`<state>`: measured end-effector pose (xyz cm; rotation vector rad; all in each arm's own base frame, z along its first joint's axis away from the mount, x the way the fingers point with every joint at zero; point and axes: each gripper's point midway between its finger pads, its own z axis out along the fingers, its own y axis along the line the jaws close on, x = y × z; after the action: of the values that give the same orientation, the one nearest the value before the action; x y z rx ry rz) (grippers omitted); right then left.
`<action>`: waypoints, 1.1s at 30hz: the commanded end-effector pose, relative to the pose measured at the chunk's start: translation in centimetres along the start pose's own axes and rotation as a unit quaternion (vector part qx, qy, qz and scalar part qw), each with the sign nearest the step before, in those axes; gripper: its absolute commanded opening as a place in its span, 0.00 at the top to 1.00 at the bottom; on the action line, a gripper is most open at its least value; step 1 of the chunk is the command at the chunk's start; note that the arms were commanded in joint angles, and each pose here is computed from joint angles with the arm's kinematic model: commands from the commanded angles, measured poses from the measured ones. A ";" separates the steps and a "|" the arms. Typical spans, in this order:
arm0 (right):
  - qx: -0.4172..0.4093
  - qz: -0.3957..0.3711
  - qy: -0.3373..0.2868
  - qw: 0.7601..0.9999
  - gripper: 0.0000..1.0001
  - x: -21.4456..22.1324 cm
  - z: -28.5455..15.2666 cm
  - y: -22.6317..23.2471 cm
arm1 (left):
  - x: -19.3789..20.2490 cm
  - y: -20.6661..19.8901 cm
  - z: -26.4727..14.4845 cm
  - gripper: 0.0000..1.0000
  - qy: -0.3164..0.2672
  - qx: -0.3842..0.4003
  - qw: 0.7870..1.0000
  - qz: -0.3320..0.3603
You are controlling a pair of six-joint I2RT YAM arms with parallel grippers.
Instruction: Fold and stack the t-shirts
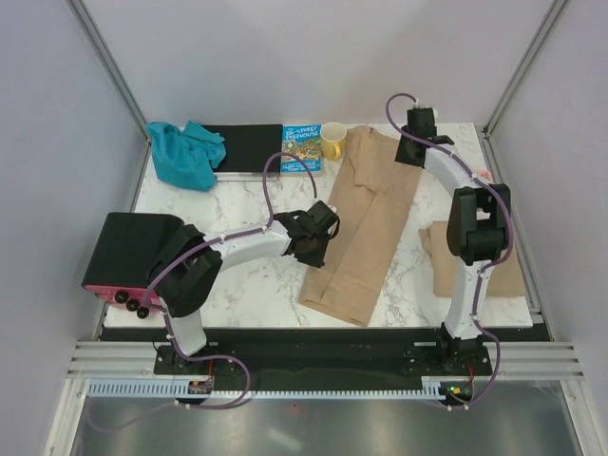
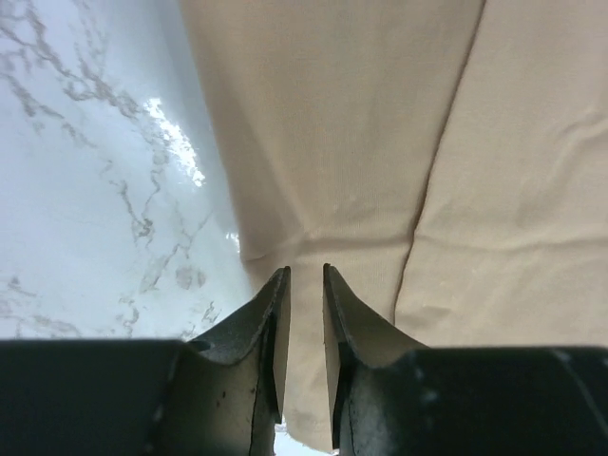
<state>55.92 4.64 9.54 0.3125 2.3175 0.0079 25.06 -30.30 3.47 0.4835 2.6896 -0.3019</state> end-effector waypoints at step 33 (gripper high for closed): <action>-0.277 0.145 0.165 0.935 0.50 27.8 -24.4 2.2 | 3.1 0.1 -3.7 0.41 -0.019 0.191 0.977 -0.091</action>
<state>21.94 14.26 7.24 0.3246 2.4417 0.8343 21.62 -27.13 4.41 0.3270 2.6825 -0.7599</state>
